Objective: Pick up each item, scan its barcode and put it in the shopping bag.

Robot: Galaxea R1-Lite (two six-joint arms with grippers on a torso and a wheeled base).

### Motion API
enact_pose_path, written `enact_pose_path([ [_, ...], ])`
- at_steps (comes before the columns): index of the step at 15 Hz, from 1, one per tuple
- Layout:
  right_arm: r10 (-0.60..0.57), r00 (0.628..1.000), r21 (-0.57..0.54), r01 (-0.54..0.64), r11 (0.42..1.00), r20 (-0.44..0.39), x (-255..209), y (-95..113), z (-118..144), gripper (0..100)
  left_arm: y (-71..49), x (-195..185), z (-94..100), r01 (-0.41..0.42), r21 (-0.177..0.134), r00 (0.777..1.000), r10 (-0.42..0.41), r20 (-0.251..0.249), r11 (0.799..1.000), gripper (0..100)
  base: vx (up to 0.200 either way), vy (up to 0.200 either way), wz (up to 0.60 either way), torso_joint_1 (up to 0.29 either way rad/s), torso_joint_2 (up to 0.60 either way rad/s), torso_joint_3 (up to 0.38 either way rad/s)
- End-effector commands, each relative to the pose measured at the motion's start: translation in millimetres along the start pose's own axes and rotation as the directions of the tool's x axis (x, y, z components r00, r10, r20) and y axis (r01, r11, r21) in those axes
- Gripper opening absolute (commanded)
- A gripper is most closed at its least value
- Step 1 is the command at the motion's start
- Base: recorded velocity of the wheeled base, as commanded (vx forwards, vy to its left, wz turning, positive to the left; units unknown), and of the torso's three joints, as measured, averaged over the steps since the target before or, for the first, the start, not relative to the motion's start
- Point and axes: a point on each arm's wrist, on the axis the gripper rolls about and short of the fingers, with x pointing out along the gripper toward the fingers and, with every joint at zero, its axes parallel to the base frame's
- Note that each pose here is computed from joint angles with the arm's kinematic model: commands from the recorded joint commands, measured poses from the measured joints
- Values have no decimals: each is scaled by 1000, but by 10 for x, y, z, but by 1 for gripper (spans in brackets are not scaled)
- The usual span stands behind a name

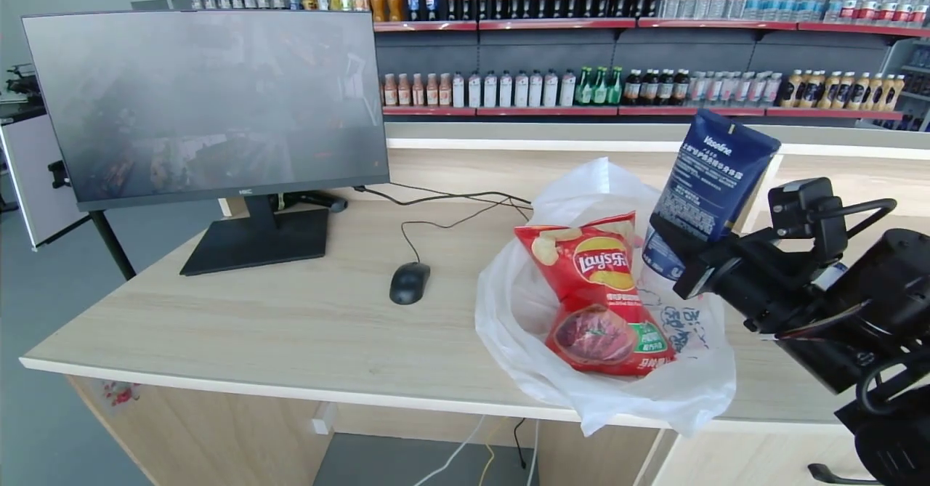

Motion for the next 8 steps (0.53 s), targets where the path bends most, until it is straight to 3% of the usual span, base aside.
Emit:
enact_pose_path([
  [1,3,999,4,-3,1000,-37,45,3,-120,0,0,0,-1,0,0,1000,0,0,1000,100,0,0,0,0,0,0],
  [8,-26,991,-43,21,999,-134,95,-124,-425,0,0,0,-1,0,0,1000,0,0,1000,100,0,0,0,0,0,0],
])
